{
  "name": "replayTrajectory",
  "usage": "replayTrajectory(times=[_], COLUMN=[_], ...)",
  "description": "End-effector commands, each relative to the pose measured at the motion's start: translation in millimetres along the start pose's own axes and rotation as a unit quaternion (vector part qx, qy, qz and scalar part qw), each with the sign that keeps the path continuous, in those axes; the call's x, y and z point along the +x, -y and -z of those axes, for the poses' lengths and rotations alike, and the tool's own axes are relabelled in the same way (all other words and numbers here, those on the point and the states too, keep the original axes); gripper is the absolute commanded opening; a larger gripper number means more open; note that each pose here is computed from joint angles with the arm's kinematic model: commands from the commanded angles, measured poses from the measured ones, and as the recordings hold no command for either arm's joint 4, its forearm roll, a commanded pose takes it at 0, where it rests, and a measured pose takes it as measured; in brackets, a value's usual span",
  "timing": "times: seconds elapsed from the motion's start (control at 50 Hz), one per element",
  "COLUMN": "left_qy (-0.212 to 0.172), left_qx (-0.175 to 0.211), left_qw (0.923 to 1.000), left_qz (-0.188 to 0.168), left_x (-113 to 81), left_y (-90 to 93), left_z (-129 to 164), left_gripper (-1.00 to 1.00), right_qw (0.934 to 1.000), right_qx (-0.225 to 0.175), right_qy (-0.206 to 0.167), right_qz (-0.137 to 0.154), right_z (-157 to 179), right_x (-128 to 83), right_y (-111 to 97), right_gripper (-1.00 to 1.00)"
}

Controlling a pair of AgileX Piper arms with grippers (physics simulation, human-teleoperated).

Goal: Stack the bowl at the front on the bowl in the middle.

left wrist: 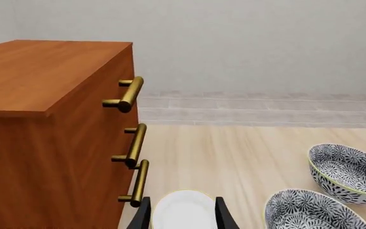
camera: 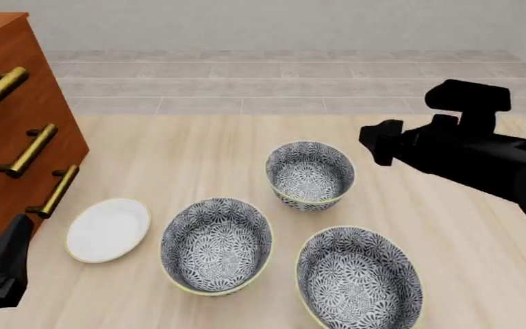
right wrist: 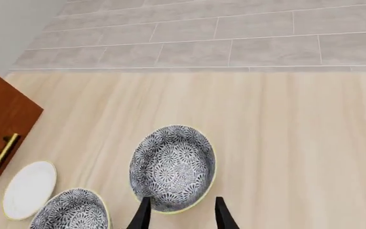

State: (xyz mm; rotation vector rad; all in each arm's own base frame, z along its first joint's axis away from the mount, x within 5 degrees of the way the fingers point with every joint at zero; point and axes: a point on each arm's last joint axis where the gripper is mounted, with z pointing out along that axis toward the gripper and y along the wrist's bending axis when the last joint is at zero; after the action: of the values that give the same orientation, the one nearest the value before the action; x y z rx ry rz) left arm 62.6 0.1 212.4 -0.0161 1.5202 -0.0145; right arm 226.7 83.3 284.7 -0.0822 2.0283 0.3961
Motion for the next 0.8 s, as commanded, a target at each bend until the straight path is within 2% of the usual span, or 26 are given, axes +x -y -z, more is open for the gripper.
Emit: replayTrajectory(times=[0.02,0.24,0.4,0.58,0.6,0.8], left_qy=[-0.001,-0.001,-0.003,-0.003,-0.004,-0.004], left_qx=[0.000,0.003,0.002,0.003,0.003,0.003], left_qw=[1.0000,1.0000,1.0000,1.0000,1.0000,1.0000], left_qz=[0.000,0.000,0.001,0.000,0.000,-0.001], left_x=[0.1,0.1,0.0,0.1,0.1,0.2], left_y=[0.0,0.3,0.3,0.4,0.4,0.4], left_z=[-0.3,-0.6,-2.0,-2.5,-2.7,-2.8], left_gripper=[1.00,1.00,1.00,1.00,1.00,1.00], right_qw=[0.9994,0.9989,0.9976,0.9969,0.9958,0.9955], right_qx=[-0.005,0.004,0.032,0.037,0.041,0.045], right_qy=[-0.034,-0.045,-0.061,-0.070,-0.082,-0.083], right_qz=[-0.008,-0.009,-0.002,0.000,0.004,0.002], right_z=[-22.1,-35.9,-58.3,-68.4,-73.8,-82.8], right_x=[0.8,-1.2,-1.0,-0.1,2.1,3.8], right_y=[-8.6,-6.0,10.3,12.7,14.4,18.2], right_gripper=[1.00,1.00,1.00,1.00,1.00,1.00])
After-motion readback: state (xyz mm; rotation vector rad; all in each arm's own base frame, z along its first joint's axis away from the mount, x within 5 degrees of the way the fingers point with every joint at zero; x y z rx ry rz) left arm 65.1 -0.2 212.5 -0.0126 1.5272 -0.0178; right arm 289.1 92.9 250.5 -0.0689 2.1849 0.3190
